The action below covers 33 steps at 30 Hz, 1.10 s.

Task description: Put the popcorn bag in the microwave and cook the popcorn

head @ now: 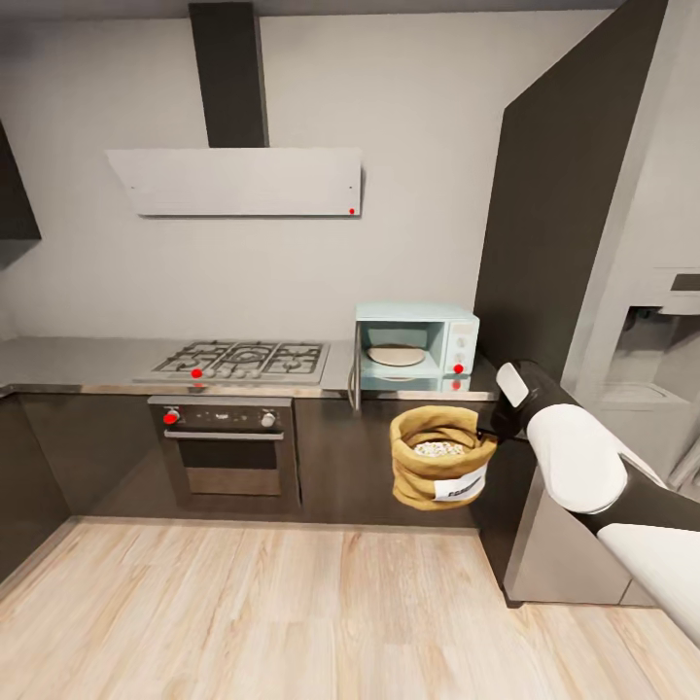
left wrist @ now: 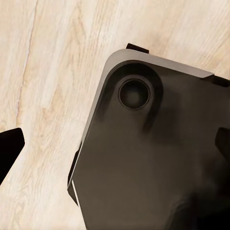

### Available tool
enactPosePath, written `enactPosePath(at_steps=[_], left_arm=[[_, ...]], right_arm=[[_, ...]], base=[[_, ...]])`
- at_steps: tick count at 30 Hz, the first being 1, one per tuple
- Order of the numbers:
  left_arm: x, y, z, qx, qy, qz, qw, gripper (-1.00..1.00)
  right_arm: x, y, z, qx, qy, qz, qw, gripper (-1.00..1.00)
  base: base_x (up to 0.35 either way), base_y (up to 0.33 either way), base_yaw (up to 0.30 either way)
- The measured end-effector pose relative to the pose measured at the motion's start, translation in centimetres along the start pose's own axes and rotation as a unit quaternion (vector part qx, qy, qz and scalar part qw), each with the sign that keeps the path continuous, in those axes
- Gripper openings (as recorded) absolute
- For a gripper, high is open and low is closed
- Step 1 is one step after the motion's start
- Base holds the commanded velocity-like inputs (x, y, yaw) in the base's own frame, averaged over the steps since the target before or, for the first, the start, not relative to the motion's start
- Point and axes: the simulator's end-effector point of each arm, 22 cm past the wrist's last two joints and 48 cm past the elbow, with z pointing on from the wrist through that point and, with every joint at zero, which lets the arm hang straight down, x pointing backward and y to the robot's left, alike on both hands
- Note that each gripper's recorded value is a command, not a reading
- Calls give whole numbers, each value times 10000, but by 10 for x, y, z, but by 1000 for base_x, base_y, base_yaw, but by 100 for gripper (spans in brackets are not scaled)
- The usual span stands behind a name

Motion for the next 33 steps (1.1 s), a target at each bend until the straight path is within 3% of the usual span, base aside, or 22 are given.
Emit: enactPosePath(at_steps=[6,22,33], left_arm=[[0,1,0,-6,3,-7,10000,100],[0,1,0,-8,5,-13,10000,100],[0,1,0,-8,0,-22,10000,100]], right_arm=[[2,5,-1,-14,2,-39,10000,-100],[3,10,-2,-51,7,-54,10000,-100],[-4,2,-5,38,-81,-8,10000,-100]], base=[[120,0,0],[318,0,0],[308,0,0]])
